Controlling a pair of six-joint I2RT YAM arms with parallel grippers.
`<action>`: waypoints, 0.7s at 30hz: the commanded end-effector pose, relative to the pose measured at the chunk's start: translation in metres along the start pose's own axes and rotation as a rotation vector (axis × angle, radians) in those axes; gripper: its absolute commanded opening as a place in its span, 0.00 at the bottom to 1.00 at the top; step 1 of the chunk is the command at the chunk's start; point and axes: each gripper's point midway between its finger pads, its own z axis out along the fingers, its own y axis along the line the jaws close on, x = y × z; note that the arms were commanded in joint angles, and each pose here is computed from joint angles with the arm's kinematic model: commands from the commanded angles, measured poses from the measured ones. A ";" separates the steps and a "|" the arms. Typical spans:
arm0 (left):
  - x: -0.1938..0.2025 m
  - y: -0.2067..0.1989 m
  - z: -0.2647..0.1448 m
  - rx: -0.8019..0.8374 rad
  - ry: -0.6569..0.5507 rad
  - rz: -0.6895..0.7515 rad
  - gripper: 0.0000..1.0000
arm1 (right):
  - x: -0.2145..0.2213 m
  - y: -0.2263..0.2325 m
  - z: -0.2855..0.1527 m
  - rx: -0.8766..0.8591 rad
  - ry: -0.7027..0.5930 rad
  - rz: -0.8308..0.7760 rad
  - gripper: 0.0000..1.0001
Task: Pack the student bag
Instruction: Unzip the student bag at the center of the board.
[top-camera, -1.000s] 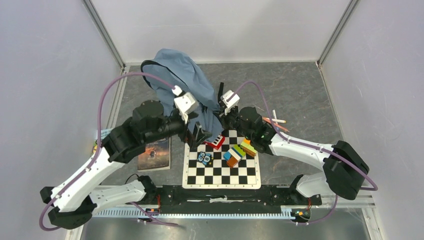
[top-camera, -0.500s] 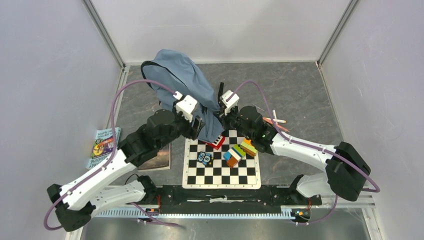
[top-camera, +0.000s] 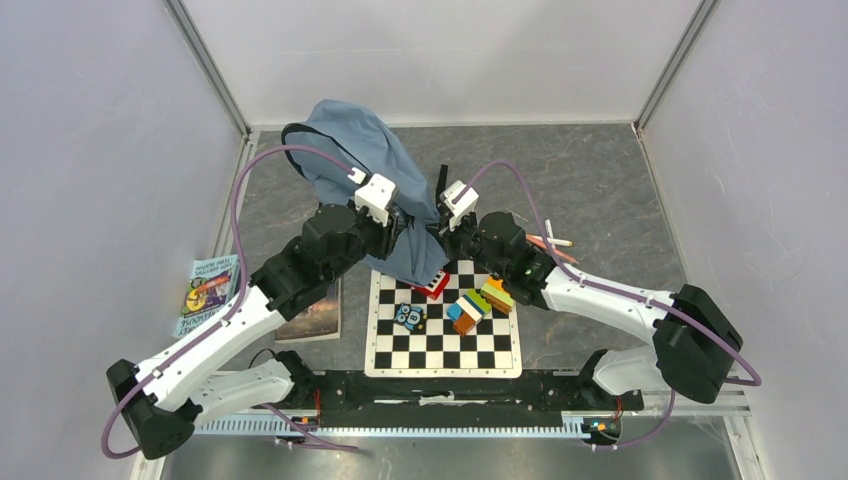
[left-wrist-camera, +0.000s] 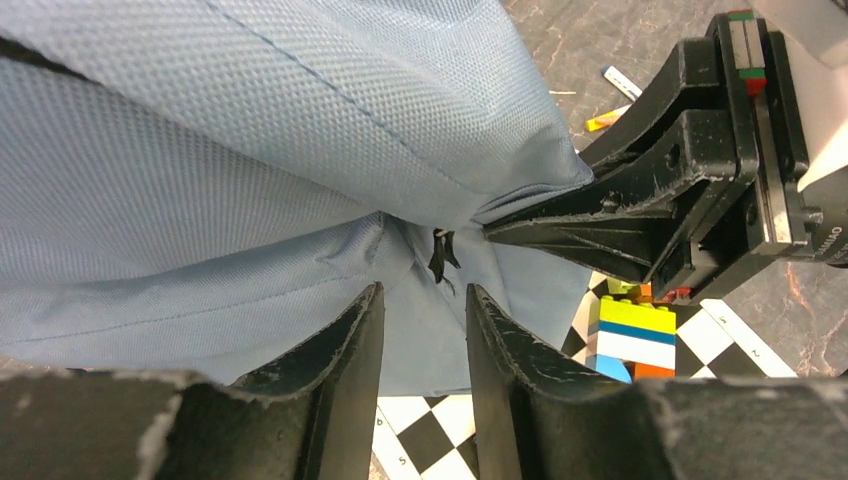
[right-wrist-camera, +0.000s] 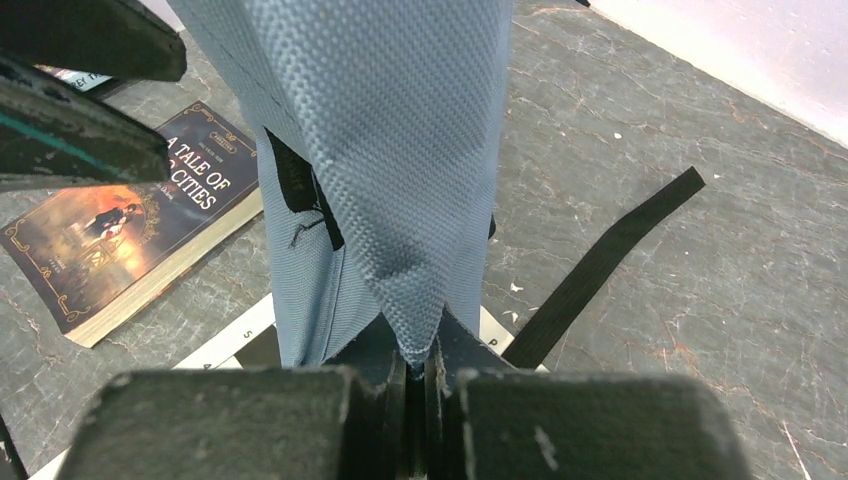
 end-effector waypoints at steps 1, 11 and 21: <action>-0.021 -0.003 0.004 0.023 -0.090 -0.042 0.42 | -0.021 0.003 -0.003 -0.022 -0.034 -0.005 0.00; -0.008 -0.009 0.021 0.063 -0.062 -0.074 0.38 | -0.024 0.004 -0.002 -0.027 -0.039 -0.006 0.00; 0.005 -0.006 0.032 0.046 -0.037 -0.083 0.30 | -0.020 0.005 0.000 -0.028 -0.031 -0.005 0.00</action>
